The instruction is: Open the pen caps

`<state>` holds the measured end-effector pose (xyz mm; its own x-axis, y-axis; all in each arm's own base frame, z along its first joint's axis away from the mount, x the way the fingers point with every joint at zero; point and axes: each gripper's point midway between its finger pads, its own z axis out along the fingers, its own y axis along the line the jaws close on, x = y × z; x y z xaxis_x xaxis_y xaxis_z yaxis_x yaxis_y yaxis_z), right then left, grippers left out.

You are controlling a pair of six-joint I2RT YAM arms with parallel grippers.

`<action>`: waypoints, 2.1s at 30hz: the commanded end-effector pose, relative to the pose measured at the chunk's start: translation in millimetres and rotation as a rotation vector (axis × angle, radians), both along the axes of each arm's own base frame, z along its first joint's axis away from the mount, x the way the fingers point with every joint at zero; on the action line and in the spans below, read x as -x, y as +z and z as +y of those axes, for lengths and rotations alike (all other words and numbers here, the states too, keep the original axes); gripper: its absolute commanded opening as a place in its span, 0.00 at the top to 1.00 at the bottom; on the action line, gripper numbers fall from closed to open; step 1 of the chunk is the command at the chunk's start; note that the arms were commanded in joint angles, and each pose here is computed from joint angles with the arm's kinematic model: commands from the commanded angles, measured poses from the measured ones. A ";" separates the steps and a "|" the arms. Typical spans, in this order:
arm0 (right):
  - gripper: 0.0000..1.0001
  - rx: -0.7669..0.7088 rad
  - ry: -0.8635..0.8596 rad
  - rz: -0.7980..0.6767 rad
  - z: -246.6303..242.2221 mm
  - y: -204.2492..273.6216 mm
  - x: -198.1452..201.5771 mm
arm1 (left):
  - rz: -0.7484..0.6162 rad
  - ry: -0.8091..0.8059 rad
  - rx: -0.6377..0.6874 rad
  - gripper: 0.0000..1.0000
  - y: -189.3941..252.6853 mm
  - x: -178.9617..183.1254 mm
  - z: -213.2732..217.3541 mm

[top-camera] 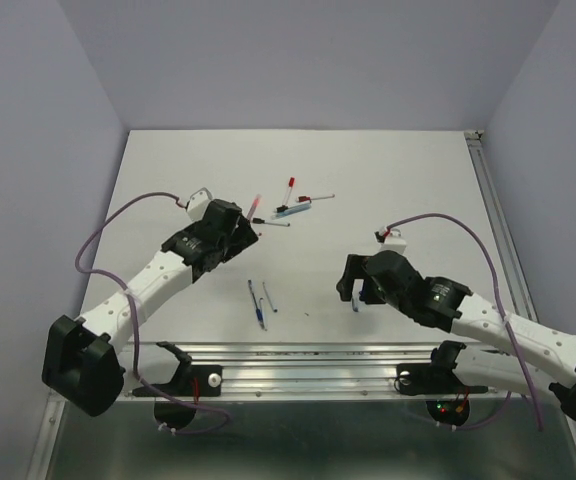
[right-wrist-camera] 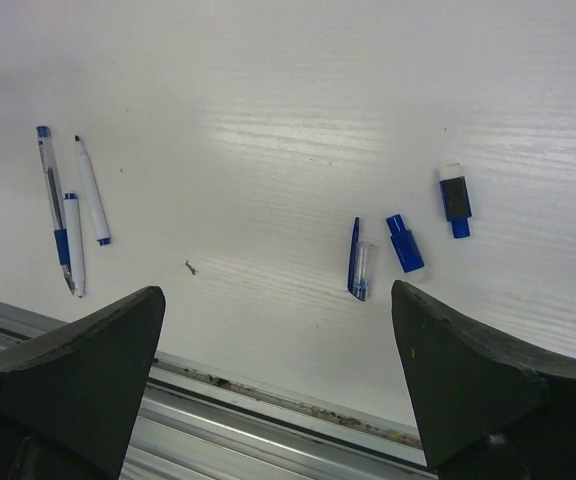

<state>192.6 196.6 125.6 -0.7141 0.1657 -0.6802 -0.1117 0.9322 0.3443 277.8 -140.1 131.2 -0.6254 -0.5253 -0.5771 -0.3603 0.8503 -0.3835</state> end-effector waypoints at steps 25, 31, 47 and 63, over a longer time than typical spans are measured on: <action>0.00 0.080 -0.108 -0.107 -20.6 11.2 -23.6 | 0.206 0.338 -0.073 0.20 -59.2 -119.2 38.8; 0.00 0.098 -0.111 -0.107 -23.2 8.7 -23.5 | 0.238 0.370 -0.083 0.23 -75.3 -125.5 50.7; 0.00 0.107 -0.103 -0.110 -23.7 8.6 -23.5 | 0.287 0.369 -0.124 0.35 -106.1 -133.0 51.3; 0.00 0.067 -0.132 -0.152 -27.8 13.1 -25.7 | 0.393 0.357 -0.164 0.48 -125.4 -105.6 54.8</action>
